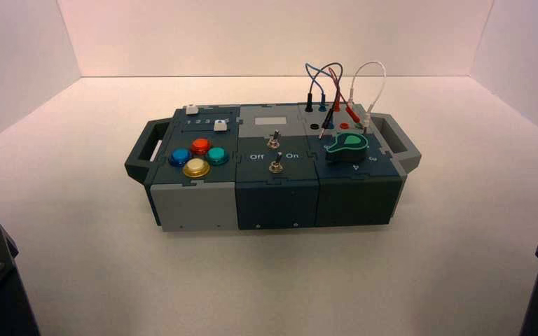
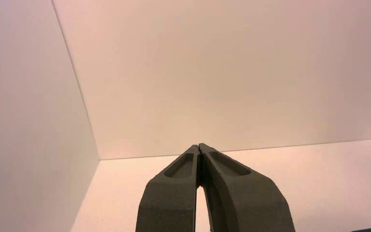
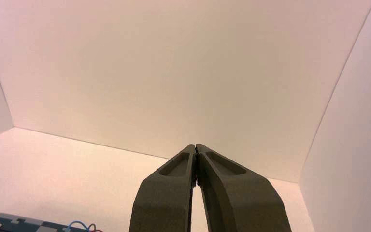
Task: Move the box to the left.
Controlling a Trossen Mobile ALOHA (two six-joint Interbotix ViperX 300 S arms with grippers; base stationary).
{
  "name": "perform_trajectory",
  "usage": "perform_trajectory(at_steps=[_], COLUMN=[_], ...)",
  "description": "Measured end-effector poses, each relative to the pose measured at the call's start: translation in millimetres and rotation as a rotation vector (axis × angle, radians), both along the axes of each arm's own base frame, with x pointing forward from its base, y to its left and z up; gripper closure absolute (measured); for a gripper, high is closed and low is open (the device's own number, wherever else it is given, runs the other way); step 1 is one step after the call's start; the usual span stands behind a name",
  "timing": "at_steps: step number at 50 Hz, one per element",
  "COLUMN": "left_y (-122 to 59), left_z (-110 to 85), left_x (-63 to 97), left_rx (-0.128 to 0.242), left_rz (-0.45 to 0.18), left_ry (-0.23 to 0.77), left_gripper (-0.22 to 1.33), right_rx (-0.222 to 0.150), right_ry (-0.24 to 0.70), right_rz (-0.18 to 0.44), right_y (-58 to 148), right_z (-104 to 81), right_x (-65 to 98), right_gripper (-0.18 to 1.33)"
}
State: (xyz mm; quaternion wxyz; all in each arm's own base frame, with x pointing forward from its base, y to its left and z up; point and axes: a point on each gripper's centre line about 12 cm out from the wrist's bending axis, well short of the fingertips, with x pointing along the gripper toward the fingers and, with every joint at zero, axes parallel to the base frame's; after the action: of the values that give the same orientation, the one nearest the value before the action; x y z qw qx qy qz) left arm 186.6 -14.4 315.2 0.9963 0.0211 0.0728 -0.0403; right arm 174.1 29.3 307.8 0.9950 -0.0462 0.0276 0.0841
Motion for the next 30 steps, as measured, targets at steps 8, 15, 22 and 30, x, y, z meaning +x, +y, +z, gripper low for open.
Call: perform_trajectory(at_steps=[8,15,22,30], left_y=[0.0,0.0,-0.1,-0.5], left_z=[-0.1,-0.1,-4.2,-13.8], left_x=[0.3,0.3,1.3,3.2], left_rx=[0.000,0.002,0.002,0.012], left_rz=[0.000,0.000,0.000,-0.002], left_ry=[0.000,0.000,0.031,0.145], left_gripper=[1.28,1.27,1.28,1.28], right_rx=[-0.001,-0.004,-0.012,-0.041], right_ry=[0.006,0.016,0.080,0.264], right_rz=[0.000,-0.001,-0.003,-0.009], right_y=[0.0,-0.1,0.0,2.0], right_z=[-0.7,-2.0,-10.6,-31.6], right_x=[0.0,-0.1,2.2,17.2], right_gripper=[1.29,1.29,1.29,1.29])
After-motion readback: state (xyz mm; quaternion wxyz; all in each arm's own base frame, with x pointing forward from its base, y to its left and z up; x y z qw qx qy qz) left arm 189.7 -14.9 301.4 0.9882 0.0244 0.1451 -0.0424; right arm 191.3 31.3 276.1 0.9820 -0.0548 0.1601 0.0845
